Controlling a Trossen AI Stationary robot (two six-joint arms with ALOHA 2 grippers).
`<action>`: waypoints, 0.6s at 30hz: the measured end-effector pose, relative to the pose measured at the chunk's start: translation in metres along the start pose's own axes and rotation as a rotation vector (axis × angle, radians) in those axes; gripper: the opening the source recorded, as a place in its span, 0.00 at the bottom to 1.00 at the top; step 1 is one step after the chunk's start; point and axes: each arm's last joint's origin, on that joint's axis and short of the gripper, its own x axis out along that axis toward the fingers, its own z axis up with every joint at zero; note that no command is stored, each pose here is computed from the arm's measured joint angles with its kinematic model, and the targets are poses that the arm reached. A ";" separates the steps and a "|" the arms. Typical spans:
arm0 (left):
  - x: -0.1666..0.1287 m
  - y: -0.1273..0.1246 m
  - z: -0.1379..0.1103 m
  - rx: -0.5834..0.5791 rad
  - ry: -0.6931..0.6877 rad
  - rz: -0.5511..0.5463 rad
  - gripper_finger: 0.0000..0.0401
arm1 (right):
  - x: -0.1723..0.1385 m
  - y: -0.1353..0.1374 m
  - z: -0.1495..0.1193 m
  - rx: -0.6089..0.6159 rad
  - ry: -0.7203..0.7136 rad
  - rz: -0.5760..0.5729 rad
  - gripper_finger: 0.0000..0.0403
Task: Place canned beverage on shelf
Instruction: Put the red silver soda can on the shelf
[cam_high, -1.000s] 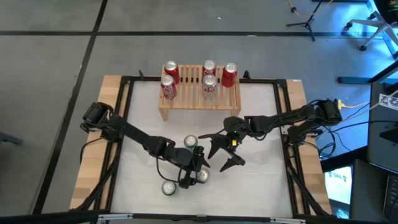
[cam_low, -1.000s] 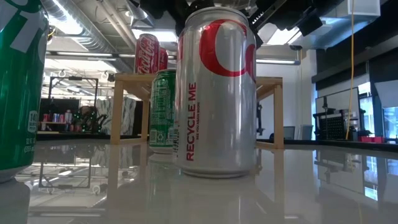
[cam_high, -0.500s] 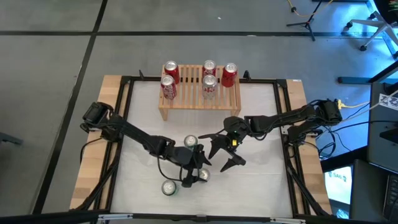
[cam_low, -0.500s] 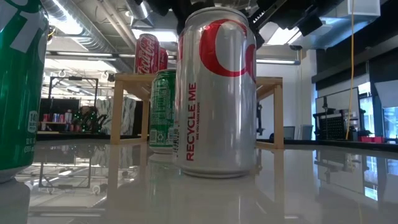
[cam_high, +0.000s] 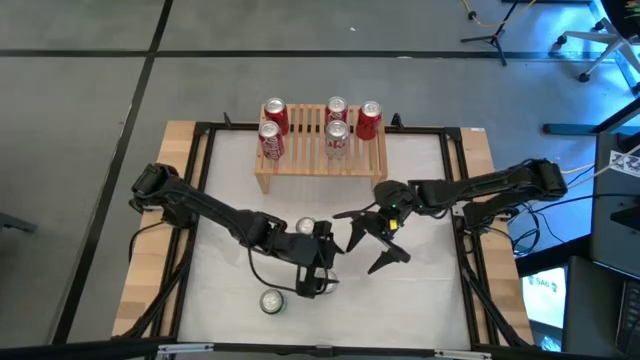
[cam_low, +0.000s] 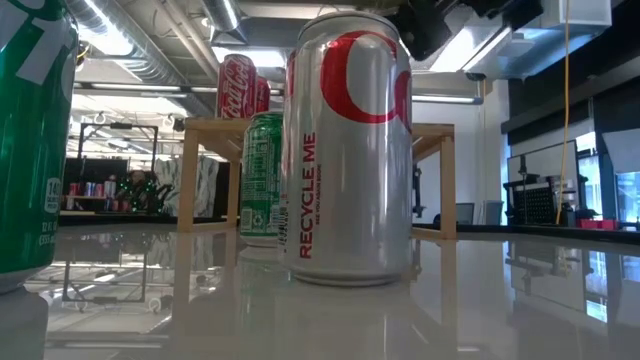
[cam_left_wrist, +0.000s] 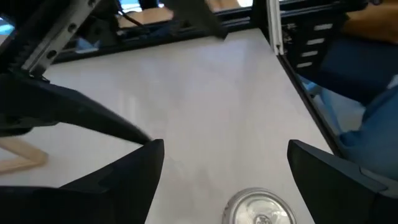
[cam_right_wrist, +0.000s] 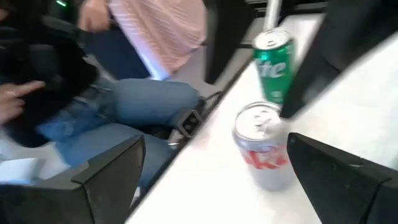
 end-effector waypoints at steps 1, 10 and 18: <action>-0.002 -0.002 0.003 0.003 -0.001 0.012 0.82 | -0.003 0.002 0.000 -0.006 0.004 -0.029 0.96; 0.004 -0.030 -0.010 -0.063 0.055 0.061 0.82 | -0.012 0.007 -0.004 0.015 0.062 -0.122 0.96; 0.028 -0.049 -0.031 -0.055 0.130 0.051 0.82 | -0.012 0.007 -0.004 0.010 0.057 -0.124 0.96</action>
